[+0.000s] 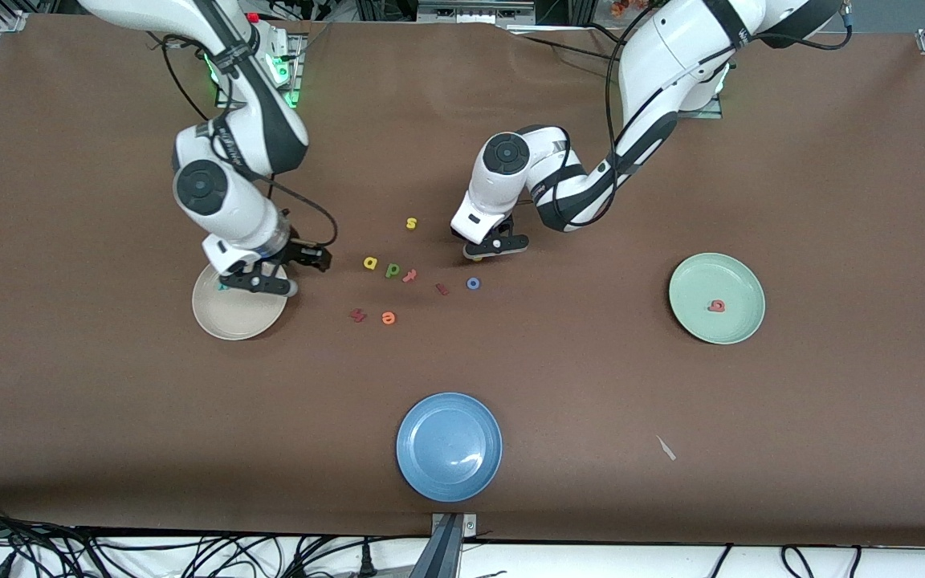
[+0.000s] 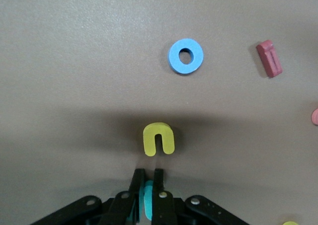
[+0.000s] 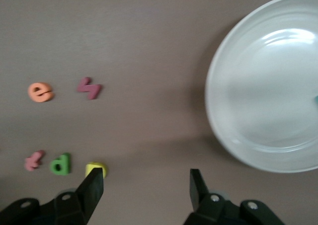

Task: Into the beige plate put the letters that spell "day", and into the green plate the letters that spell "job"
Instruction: 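Drop the cyan y on the beige plate while the left gripper lifts its letter, then drop the cyan piece on the green plate while the right gripper grasps yellow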

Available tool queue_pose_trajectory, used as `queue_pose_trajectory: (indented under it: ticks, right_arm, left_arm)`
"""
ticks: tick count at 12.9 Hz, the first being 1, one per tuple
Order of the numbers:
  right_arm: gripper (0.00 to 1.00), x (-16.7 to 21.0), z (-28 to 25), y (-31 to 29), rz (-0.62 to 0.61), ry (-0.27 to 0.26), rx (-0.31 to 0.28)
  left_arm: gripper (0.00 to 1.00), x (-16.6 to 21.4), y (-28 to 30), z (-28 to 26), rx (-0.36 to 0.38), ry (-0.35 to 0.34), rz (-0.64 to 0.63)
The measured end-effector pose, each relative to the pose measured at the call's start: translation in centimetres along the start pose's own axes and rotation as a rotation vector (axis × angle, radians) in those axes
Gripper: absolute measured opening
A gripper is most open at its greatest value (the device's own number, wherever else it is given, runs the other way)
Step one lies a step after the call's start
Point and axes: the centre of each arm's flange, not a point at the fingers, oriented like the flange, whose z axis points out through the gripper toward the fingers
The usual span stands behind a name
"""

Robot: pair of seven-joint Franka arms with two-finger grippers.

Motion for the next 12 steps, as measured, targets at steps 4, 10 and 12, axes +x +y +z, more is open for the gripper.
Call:
queue_pose_trajectory:
  ticks: [4,10,12]
  right_arm:
    - [0.79,-1.3,4.1,-4.5,0.052,0.019,0.032]
    - [0.78,-2.8,8.6,-5.4,0.080,0.015,0.025]
    - [0.78,-3.8,10.0,-5.0,0.076,0.015,0.027]
  left_arm:
    - [0.07,2.7,-0.3,-1.8,-0.022,0.025,-0.030]
    - [0.07,11.4,-7.7,-12.4,0.019,-0.064,-0.043]
    - [0.07,17.4,-16.1,-15.4,0.062,-0.110,-0.036]
